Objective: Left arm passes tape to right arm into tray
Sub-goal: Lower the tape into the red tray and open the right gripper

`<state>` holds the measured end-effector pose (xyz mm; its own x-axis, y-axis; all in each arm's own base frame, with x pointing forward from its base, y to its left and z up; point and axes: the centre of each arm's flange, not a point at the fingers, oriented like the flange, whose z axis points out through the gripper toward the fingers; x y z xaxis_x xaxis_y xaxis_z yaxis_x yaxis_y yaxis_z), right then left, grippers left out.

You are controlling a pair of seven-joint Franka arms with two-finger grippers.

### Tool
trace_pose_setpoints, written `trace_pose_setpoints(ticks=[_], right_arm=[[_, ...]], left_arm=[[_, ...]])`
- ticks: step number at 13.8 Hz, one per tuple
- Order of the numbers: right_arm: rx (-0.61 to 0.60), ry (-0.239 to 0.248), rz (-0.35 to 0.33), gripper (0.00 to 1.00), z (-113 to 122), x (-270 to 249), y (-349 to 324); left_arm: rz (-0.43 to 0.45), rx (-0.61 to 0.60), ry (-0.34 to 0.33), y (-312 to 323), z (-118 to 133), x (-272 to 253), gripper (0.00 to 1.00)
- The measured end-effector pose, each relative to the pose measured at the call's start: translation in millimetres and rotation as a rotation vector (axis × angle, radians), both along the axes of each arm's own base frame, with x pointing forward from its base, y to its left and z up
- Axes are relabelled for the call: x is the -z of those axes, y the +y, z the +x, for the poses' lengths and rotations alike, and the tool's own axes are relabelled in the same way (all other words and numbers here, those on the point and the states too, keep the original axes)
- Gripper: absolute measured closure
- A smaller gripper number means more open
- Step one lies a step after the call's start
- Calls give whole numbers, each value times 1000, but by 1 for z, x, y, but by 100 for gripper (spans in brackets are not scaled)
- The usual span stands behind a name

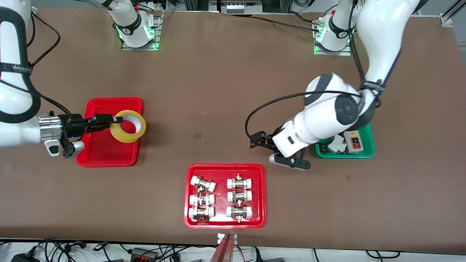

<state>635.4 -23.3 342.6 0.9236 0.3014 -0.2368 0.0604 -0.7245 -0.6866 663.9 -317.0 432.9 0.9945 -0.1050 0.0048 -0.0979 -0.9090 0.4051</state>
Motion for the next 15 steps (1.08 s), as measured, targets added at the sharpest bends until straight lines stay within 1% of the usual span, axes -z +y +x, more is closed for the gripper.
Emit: trace_pose_setpoints(ticks=[1,3,6,8,10,11,12,13,14,15], right_arm=[[-9,18,1,44,-3,17,-16],[-18,47,26,44,-9,54,-46],[-41,63,85,44,-24,111,-88],[-57,65,130,44,-32,142,-103],[-77,69,155,45,-39,165,-109],[-90,71,150,46,-41,173,-110],[-103,64,140,45,-41,178,-111],[-118,48,136,38,-40,179,-112],[-134,22,130,30,-37,179,-112],[-159,-10,127,19,-36,179,-114]], left_arm=[[32,16,43,16,-4,-19,0],[88,31,126,50,-11,-49,0],[137,0,229,115,-10,-69,0],[168,-36,298,166,-13,-80,0],[178,-79,339,208,-14,-85,0],[176,-95,347,222,-13,-84,0],[177,-101,355,228,-13,-83,0],[190,-98,363,229,-14,-82,0],[224,-94,366,230,-15,-80,0],[267,-91,361,231,-16,-79,0]])
